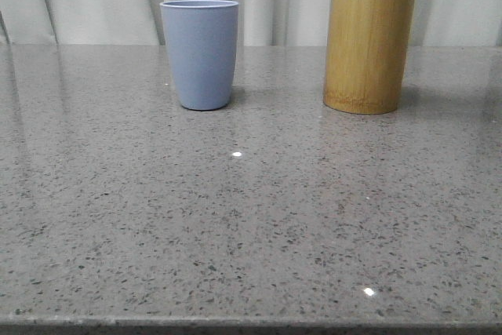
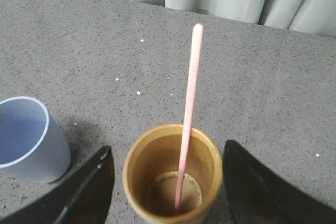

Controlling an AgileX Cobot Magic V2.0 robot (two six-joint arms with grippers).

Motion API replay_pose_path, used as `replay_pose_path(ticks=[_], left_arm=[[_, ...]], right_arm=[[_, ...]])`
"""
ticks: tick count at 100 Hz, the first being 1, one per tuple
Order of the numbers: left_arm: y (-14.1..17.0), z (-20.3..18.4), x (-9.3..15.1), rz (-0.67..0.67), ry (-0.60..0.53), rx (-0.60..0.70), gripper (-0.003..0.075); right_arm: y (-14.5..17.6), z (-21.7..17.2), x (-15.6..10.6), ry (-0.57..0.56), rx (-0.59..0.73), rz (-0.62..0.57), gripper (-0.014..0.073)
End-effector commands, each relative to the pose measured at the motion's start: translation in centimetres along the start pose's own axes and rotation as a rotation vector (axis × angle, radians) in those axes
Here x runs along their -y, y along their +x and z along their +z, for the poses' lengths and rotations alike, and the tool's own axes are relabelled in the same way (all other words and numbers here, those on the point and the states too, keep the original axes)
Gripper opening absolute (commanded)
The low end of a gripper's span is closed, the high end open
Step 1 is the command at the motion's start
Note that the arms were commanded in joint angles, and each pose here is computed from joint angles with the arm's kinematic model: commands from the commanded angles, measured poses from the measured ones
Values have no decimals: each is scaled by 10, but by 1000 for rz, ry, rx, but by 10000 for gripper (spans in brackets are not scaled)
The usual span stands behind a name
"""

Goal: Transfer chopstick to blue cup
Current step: 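Move the right gripper above the bamboo cup around the pink chopstick, then grasp the pink chopstick with the right gripper and pull it up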

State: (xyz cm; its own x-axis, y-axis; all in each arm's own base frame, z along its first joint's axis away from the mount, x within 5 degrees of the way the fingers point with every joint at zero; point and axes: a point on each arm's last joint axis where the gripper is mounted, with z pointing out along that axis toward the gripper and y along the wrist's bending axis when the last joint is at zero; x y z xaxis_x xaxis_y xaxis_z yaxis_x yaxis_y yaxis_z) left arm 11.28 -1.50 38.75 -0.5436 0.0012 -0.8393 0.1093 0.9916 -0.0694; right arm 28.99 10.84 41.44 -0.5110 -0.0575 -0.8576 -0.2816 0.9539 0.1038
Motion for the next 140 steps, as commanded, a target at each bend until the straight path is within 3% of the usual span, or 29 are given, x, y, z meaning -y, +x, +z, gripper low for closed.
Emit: replay_pose_path(ticks=[1,44,68,119,140], left_arm=[[-11,-5,1,-10,2,87,207],[-11,-5,1,-10,2,87,207],[-12,-5,1,-10,2,89,207],[-14,-6,1,-10,3,115,207],[-14,-6,1,-10,3,117,207]], right_arm=[[-22,-9,-3,-17,134,-6,461],[-22,34,0,8,125,-37,461],[-23,44,17,50,131,-8,461],[-23,64,13,23,184,-6,457],[-23,71,13,22,188,-6,354]])
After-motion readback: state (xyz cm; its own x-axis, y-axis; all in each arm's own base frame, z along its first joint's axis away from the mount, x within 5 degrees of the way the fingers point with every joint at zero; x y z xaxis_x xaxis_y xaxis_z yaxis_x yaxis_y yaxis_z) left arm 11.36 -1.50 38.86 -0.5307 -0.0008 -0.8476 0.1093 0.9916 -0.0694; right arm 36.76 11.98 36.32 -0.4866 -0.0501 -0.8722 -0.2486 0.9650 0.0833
